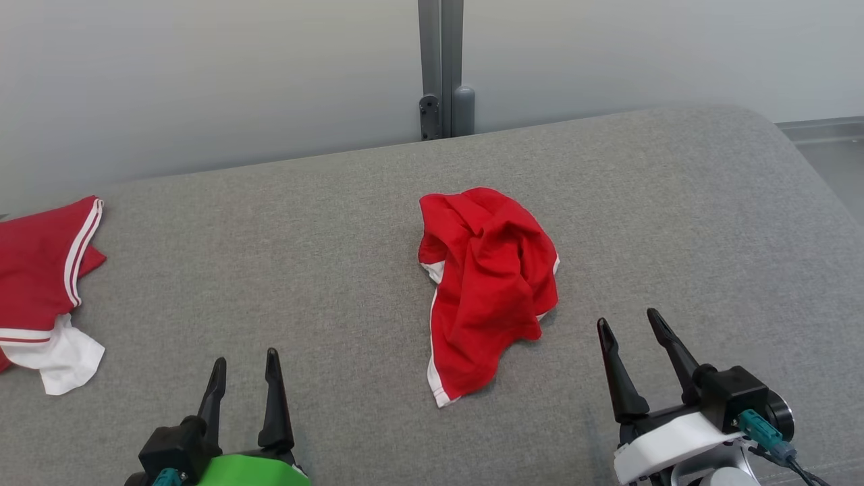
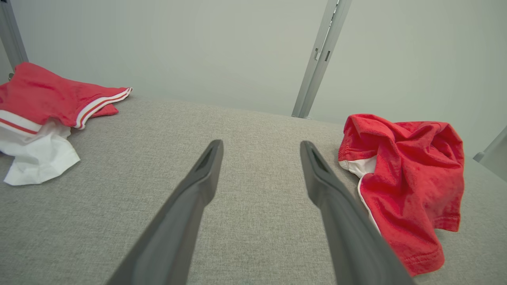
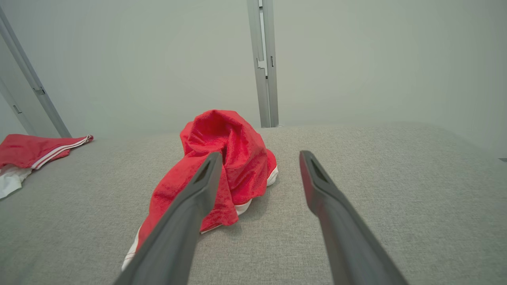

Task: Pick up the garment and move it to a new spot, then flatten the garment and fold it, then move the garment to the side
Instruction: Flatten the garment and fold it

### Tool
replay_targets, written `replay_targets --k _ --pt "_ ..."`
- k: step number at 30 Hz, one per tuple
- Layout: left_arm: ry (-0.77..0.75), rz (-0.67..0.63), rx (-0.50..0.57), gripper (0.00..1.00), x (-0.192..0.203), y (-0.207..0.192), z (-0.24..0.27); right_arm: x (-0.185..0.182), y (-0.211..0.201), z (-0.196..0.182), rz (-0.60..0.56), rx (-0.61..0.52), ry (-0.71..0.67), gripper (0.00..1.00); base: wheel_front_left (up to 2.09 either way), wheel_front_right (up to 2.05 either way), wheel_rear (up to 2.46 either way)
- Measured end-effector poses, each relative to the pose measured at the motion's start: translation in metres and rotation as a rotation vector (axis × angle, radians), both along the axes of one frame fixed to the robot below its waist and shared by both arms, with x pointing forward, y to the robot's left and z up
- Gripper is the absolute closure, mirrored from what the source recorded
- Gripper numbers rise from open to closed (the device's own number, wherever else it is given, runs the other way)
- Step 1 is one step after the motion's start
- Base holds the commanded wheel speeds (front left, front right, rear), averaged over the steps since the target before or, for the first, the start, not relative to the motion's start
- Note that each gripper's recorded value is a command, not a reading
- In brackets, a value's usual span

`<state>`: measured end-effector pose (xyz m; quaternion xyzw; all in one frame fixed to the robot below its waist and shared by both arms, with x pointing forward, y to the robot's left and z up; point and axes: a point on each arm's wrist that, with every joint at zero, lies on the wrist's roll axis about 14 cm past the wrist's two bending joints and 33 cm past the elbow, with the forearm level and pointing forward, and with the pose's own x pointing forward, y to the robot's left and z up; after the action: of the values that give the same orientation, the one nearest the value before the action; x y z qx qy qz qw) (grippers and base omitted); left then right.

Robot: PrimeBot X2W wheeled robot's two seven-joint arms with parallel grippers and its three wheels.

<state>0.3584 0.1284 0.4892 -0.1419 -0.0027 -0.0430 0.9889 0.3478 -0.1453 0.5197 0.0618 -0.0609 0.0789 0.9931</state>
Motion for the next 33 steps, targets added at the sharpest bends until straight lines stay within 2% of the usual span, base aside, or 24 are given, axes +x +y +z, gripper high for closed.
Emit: replay_targets --k 4,8,16,24,25,26,28,29,30,33 --pt "0.008 0.002 -0.009 0.00 -0.003 0.000 -0.002 0.001 0.014 -0.009 0.043 -0.011 0.027 0.00 0.00 0.00 0.00" --pt "0.020 0.014 -0.012 0.00 -0.006 0.003 -0.006 0.000 0.046 -0.031 0.145 -0.035 0.093 0.00 0.00 0.00 0.00" --pt "0.035 0.074 -0.014 0.00 -0.009 0.020 -0.010 0.021 0.101 -0.062 0.334 -0.131 0.178 0.00 0.00 0.00 0.00" --pt "0.065 0.163 -0.012 0.00 -0.018 0.046 -0.018 0.039 0.118 -0.109 0.409 -0.225 0.313 0.00 0.00 0.00 0.00" --pt "0.068 0.174 -0.011 0.00 -0.019 0.049 -0.019 0.041 0.121 -0.113 0.418 -0.233 0.324 0.16 0.00 0.00 0.00" --pt "0.072 0.184 -0.011 0.00 -0.020 0.052 -0.020 0.042 0.124 -0.116 0.428 -0.240 0.333 0.48 0.00 0.00 0.00" --pt "0.079 0.203 -0.009 0.00 -0.023 0.057 -0.021 0.043 0.129 -0.121 0.446 -0.245 0.347 0.71 0.00 0.00 0.00" --pt "0.082 0.210 -0.008 0.00 -0.024 0.059 -0.022 0.044 0.131 -0.123 0.453 -0.247 0.352 0.91 0.00 0.00 0.00" --pt "0.086 0.217 -0.007 0.00 -0.025 0.061 -0.023 0.047 0.134 -0.122 0.460 -0.247 0.348 1.00 0.00 0.00 0.00" --pt "0.096 0.232 -0.004 0.00 -0.025 0.066 -0.026 0.057 0.142 -0.108 0.464 -0.213 0.305 1.00 0.00 0.00 0.00"
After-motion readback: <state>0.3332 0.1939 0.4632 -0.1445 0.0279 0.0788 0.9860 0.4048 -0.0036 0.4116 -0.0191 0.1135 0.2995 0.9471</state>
